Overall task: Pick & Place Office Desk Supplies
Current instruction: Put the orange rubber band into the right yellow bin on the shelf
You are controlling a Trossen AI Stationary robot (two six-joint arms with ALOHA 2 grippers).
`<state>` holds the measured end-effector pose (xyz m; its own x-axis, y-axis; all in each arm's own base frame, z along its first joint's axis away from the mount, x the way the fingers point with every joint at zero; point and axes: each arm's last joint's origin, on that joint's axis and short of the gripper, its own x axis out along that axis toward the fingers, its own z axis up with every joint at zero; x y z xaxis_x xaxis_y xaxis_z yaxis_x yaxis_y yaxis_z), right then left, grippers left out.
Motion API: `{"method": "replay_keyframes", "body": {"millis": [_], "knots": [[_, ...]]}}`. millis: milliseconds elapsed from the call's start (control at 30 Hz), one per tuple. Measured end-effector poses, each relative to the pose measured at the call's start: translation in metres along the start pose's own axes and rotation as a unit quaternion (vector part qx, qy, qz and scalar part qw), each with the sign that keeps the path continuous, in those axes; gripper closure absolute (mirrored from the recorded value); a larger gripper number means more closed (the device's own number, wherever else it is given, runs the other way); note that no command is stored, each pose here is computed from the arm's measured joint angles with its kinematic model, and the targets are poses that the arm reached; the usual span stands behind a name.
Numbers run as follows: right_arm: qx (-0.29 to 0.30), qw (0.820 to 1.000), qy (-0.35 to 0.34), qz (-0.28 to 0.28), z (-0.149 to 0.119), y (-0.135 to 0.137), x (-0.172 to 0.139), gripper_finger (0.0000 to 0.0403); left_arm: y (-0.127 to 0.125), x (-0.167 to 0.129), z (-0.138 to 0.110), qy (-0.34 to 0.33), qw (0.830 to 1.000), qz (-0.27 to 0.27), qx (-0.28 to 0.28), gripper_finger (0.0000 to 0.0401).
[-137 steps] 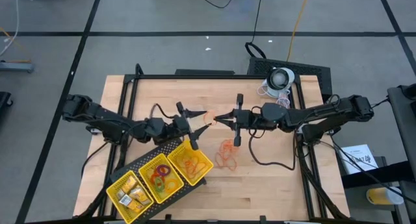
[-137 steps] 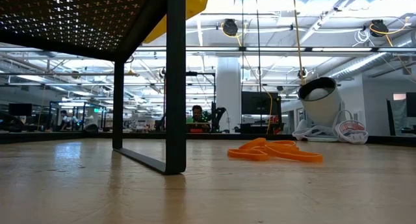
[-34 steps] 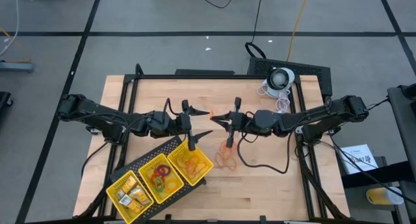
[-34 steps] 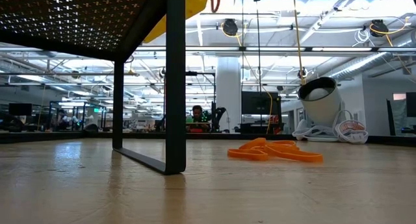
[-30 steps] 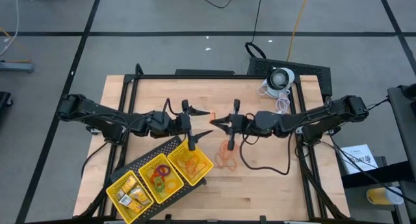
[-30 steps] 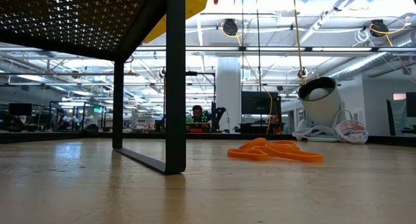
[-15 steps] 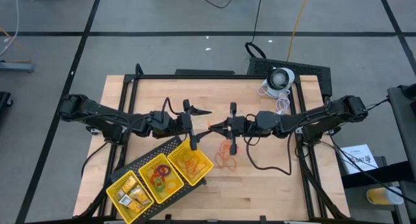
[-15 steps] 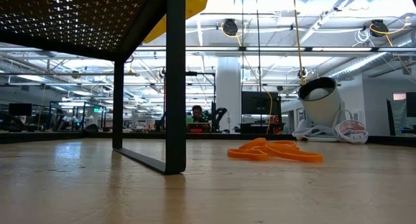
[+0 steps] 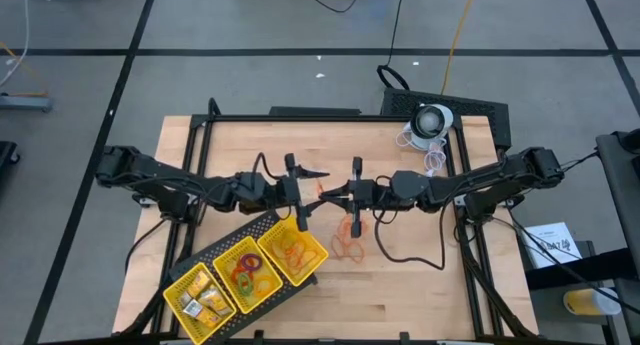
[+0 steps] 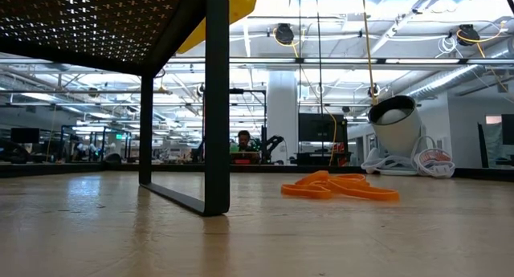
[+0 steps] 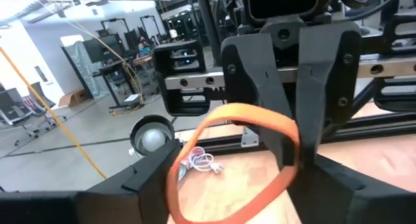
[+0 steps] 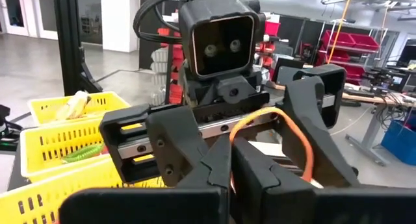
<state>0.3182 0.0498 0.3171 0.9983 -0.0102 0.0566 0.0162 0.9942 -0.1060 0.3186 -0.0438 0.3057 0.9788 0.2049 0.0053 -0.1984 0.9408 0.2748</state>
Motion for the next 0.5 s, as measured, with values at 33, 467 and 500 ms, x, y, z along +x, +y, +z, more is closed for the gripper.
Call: {"method": "replay_keyframes", "body": {"millis": [33,467,500], "knots": [[0.0,1.0,0.001,0.0,-0.0002,0.0,0.0,0.0403,0.0,0.0,0.0001,0.0,1.0,0.0,0.001,0.0149],[-0.027,1.0,0.005,0.001,-0.0009,0.0001,0.0001,0.0399,-0.0035,-0.0011,-0.0001,0.003,1.0,-0.008,-0.009,0.0323],[-0.029,1.0,0.006,0.001,-0.0011,0.0002,0.0001,0.0395,-0.0038,-0.0012,-0.0001,0.004,1.0,-0.01,-0.008,0.0339]]}}
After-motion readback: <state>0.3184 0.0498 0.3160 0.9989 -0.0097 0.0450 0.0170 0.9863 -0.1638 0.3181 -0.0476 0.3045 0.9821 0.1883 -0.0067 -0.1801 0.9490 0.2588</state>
